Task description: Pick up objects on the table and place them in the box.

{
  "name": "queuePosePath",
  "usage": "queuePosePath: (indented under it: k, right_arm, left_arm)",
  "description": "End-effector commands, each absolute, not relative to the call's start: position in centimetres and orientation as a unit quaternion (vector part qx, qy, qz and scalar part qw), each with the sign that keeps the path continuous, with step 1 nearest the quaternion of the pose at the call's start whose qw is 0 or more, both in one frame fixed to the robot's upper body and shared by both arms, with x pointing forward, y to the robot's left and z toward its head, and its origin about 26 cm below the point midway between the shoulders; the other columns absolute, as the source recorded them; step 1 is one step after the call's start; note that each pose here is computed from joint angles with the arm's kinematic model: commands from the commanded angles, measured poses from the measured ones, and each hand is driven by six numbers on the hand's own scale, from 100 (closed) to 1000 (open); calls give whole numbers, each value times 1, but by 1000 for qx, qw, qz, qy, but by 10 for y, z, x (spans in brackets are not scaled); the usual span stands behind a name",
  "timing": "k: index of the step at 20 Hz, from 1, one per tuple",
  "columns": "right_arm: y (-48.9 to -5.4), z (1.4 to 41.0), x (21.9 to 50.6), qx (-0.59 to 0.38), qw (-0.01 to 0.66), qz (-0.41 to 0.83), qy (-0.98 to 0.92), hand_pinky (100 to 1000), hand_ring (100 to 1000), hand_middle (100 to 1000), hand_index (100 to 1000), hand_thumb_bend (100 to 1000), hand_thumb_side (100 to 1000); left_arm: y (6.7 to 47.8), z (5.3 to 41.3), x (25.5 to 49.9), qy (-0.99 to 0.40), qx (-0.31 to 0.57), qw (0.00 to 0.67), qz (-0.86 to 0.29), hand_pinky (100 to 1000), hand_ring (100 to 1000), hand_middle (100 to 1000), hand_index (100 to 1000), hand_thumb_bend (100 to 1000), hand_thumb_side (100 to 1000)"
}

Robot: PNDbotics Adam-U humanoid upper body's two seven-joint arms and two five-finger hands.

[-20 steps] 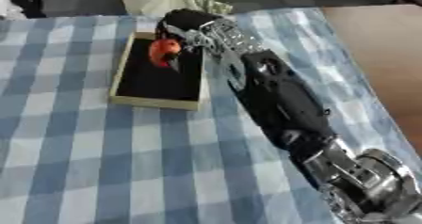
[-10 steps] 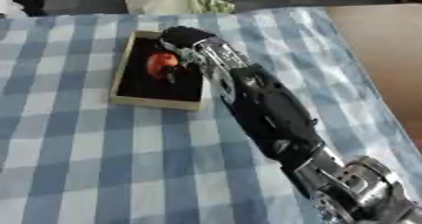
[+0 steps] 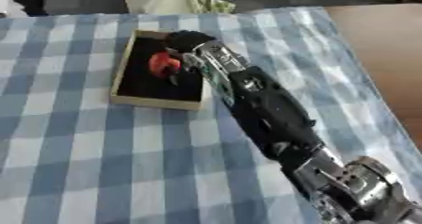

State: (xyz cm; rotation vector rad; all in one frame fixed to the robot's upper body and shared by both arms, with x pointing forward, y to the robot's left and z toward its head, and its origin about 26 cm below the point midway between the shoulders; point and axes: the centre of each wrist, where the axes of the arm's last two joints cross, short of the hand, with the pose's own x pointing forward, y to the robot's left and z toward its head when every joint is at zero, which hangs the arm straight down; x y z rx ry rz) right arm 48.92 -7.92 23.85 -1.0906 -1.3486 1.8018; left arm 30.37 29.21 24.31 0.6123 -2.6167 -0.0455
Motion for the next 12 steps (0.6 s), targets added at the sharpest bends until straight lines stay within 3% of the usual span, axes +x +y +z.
queuePosePath:
  k: [1,12]
  right_arm:
    - [-84,262,487,-437,298,672,-518,809,811,765,895,488,190]
    - [-92,302,475,-446,275,630,-573,798,793,745,892,429,182]
  left_arm:
    - [294,250,301,-951,225,213,-24,769,775,736,827,549,695]
    - [296,248,300,-948,229,220,-30,771,776,737,828,547,696]
